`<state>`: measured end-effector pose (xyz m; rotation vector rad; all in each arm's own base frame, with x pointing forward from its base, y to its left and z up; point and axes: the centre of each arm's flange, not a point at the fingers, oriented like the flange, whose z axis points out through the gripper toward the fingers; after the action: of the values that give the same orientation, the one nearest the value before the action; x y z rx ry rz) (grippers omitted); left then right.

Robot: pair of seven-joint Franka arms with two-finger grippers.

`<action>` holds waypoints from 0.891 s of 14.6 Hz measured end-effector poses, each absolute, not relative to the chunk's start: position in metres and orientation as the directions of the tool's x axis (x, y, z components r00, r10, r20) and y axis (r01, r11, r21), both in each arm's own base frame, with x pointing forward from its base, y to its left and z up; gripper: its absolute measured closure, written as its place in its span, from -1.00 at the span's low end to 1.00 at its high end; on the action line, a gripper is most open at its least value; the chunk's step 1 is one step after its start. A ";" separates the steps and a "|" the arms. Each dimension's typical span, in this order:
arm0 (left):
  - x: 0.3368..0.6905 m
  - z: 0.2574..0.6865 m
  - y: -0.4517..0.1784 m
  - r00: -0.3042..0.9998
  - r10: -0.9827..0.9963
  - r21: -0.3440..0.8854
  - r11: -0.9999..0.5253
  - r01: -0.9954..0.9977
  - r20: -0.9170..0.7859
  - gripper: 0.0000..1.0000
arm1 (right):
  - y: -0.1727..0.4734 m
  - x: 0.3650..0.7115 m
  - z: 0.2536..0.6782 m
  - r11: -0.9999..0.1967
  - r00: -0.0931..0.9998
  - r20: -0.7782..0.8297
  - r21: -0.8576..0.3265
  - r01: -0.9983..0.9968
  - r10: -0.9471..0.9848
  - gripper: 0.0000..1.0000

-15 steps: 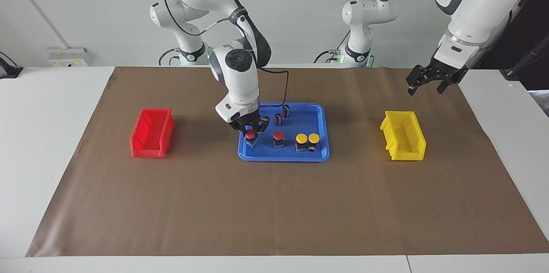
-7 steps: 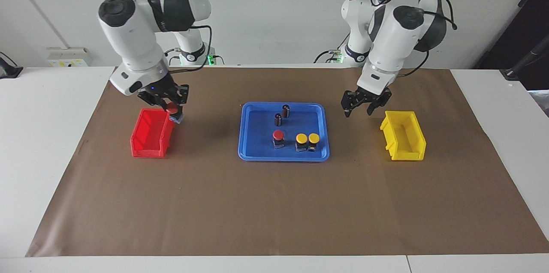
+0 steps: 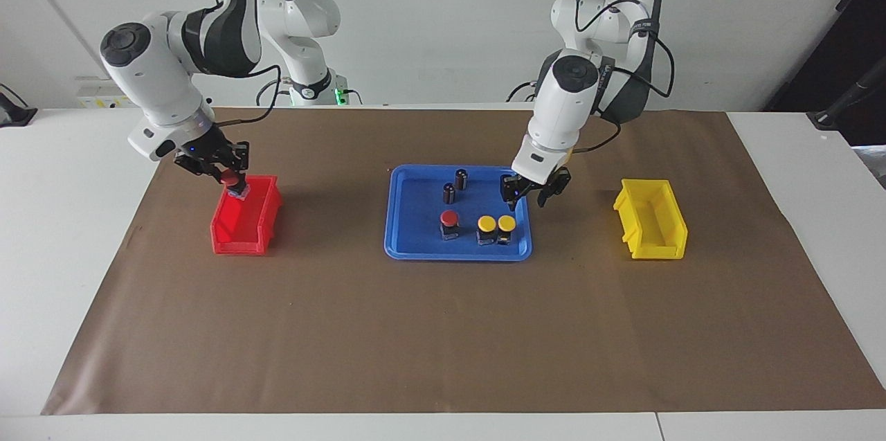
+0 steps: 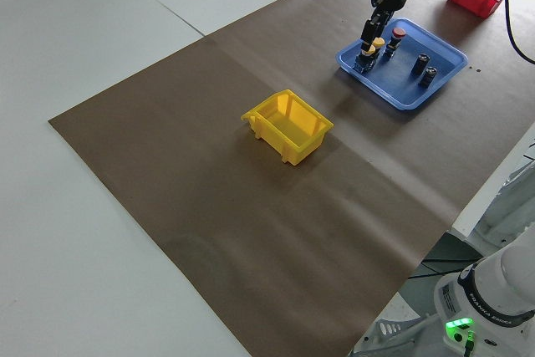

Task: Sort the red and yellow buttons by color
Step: 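Grasp the yellow button with the left gripper while the right gripper releases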

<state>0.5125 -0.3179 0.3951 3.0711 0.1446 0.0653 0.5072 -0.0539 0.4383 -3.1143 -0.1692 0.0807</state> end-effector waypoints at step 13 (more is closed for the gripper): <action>0.521 0.360 -0.344 0.990 0.127 0.017 -0.992 0.126 0.061 -0.30 | -0.073 0.465 0.357 -0.990 0.990 0.001 -0.012 0.139 0.139 0.18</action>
<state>0.5211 -0.3444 0.3601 3.1203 0.1981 0.0977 0.4649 -0.0726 0.3571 -3.1224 -0.2179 -0.0002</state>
